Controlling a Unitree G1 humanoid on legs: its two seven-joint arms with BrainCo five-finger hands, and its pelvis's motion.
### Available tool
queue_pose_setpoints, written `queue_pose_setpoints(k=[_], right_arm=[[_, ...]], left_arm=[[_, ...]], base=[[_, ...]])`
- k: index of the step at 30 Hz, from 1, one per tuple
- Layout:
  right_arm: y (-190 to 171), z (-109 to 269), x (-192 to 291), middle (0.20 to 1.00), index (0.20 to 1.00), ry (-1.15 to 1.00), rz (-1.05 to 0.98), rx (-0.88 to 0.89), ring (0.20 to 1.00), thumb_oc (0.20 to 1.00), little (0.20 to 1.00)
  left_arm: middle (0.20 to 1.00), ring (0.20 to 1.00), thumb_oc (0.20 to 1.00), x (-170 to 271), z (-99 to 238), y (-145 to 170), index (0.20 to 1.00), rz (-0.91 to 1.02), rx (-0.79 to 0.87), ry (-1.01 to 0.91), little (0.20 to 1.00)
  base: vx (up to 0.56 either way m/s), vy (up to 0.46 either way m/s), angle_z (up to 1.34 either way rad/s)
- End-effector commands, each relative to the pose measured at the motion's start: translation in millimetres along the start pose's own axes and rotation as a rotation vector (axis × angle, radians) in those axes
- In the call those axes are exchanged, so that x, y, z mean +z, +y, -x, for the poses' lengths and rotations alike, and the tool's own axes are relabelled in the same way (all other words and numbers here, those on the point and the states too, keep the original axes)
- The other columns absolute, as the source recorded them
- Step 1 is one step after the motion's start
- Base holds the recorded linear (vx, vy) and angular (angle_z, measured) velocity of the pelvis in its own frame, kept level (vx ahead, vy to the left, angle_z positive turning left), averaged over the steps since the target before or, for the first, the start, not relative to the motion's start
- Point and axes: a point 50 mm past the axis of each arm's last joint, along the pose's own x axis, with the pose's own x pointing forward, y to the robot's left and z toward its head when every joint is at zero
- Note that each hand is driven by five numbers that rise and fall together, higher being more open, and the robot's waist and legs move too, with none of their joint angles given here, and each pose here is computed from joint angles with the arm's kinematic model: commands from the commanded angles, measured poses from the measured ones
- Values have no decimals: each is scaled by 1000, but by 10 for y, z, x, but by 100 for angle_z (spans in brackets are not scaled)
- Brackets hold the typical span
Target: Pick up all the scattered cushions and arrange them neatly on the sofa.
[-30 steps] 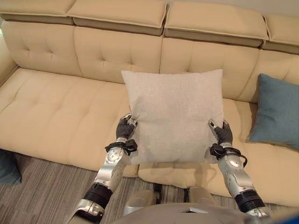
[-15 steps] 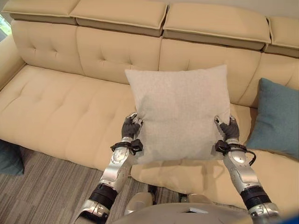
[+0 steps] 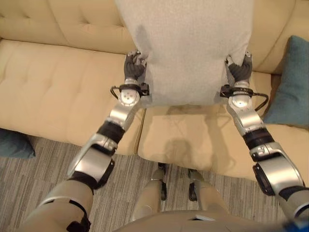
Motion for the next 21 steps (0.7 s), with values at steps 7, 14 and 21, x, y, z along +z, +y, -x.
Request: queue_pose_setpoints(k=[7, 14, 21], right_arm=[[301, -407, 1320, 200, 200, -492, -5, -21, 200, 200, 200], [304, -552, 1620, 200, 200, -553, 42, -86, 200, 200, 200], [290, -710, 1789, 200, 200, -549, 159, -121, 200, 200, 200]], left_arm=[[200, 200, 200, 1502, -375, -698, 200, -110, -171, -525, 200], [200, 200, 200, 1847, -484, -710, 200, -194, -98, -593, 200], [200, 200, 200, 1994, -611, -677, 200, -302, -51, -558, 200]], base=[[7, 17, -11], [12, -4, -10], [-8, -5, -11]])
